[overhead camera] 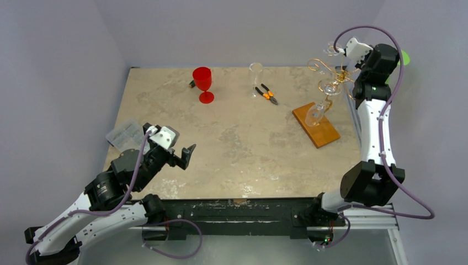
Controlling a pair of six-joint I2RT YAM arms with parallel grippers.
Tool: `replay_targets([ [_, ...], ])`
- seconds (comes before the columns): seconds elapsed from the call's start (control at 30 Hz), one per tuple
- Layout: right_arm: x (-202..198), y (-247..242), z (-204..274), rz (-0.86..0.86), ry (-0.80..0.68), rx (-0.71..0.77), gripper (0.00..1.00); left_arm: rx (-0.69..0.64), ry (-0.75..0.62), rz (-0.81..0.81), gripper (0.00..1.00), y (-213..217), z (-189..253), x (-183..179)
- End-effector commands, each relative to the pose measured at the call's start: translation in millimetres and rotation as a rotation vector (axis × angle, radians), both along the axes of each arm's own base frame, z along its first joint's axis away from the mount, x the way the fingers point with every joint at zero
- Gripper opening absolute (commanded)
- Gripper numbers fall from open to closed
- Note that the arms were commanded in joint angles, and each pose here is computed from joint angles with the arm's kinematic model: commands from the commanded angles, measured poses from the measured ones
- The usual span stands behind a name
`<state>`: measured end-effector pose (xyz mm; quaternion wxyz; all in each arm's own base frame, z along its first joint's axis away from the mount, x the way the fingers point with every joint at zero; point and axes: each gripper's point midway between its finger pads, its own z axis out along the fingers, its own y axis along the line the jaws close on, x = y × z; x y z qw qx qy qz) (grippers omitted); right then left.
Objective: Place the wine glass upside down on the wine glass rack
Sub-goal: Turn the wine glass upside down at the wine rack.
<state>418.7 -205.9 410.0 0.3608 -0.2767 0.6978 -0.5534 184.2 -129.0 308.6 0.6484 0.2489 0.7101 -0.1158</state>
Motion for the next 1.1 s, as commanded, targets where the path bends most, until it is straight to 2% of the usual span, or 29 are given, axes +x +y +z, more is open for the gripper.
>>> replay_targets([
  [0.0, -12.3, 8.1, 25.3, 0.042, -0.068, -0.012, 0.0, -0.008, -0.025, -0.009, 1.0, -2.4, 5.2, 1.6],
  [1.07, -18.0, 50.2, 19.6, 0.256, -0.061, -0.013, 0.0, -0.011, -0.025, -0.009, 1.0, -1.6, 5.4, 1.6],
])
